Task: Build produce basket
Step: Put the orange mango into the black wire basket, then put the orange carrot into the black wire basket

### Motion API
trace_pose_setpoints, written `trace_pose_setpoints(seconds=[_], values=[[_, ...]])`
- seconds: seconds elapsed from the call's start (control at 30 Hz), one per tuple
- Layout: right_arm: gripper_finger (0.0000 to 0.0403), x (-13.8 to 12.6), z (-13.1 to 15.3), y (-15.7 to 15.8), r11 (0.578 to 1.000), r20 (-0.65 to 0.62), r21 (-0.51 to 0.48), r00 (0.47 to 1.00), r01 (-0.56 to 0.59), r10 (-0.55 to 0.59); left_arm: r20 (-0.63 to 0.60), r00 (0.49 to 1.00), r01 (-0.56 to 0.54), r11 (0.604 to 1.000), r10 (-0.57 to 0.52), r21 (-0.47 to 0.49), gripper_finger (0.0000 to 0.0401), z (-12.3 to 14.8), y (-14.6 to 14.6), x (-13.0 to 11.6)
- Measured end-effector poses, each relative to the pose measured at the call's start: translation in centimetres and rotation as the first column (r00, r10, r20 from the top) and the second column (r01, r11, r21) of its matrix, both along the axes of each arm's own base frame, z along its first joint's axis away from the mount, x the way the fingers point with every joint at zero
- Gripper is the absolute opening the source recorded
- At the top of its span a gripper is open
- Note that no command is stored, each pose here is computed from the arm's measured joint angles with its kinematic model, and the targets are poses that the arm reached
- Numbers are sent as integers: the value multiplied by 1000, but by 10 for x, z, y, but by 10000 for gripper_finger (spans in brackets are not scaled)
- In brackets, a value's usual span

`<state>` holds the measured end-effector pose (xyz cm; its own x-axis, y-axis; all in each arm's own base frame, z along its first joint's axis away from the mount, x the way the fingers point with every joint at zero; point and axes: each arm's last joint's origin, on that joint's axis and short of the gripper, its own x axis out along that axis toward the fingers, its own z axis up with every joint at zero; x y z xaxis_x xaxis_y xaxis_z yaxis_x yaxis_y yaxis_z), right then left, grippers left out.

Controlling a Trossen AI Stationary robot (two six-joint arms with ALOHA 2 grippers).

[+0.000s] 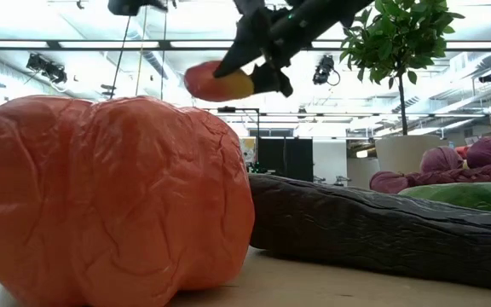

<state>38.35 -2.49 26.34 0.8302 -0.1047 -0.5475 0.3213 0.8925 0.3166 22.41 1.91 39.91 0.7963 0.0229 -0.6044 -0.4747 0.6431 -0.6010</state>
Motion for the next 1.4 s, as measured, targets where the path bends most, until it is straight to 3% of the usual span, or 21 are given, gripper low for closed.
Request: trace_pose_setpoints(seconds=[0.3, 0.5, 0.8, 0.97, 1.1, 1.27, 1.4], values=[[258, 7, 11, -29, 997, 163, -15, 984, 70, -66, 50, 998, -33, 997, 29, 67, 293, 10, 15, -15], [289, 9, 19, -39, 997, 248, -37, 967, 67, -56, 92, 994, -74, 992, 65, 101, 293, 15, 25, -18], [348, 8, 24, -50, 994, 300, -42, 950, 100, -83, 98, 991, -101, 991, 91, 93, 293, 15, 30, -19], [352, 8, 25, -52, 987, 312, -49, 941, 152, -129, 101, 989, -112, 992, 105, 64, 293, 15, 29, -19], [349, 8, 26, -51, 993, 316, -37, 944, 111, -94, 105, 991, -86, 996, 83, 20, 293, 15, 27, -19], [349, 6, 19, -46, 987, 248, 161, 967, 18, -58, 113, 993, -45, 999, 43, 11, 293, 17, 20, -21], [349, -1, 4, -40, 959, 90, 276, 995, -64, 40, 120, 993, 0, 999, -4, 40, 293, 18, 12, -21]])
